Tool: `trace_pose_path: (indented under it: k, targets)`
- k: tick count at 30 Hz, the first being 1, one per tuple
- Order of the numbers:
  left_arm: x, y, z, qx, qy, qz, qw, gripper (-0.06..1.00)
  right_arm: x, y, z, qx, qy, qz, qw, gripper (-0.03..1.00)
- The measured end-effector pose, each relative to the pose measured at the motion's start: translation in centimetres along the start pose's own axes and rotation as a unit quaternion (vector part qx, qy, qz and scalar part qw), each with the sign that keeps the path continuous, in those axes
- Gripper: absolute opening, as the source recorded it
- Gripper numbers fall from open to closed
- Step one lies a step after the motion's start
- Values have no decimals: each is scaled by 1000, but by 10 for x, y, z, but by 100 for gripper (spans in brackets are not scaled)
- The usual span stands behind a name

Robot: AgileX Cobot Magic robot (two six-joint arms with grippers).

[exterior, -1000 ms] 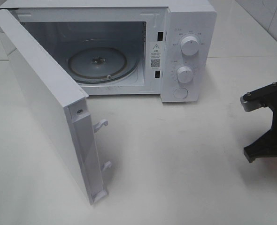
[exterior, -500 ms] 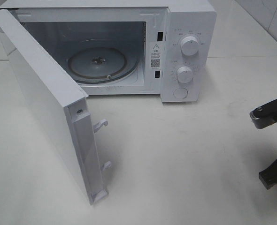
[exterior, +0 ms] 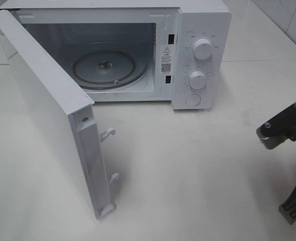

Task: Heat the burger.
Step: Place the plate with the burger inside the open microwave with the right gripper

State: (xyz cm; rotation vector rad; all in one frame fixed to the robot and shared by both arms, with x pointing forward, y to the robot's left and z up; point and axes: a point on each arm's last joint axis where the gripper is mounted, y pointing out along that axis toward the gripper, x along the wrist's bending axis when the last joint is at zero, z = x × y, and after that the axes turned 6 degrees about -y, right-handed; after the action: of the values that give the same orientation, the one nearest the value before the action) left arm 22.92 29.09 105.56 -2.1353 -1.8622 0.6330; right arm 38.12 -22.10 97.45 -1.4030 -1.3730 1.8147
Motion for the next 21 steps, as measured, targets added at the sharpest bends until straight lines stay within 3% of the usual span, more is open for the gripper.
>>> trace_pose_path:
  k: [12,21]
  targets:
    - [0,0,0,0,0,0,1000,99,28,-16,9,-37,-95,7,995,3]
    - [0,0,0,0,0,0,1000,99,49,-27,18,-77,-185,12,980,3]
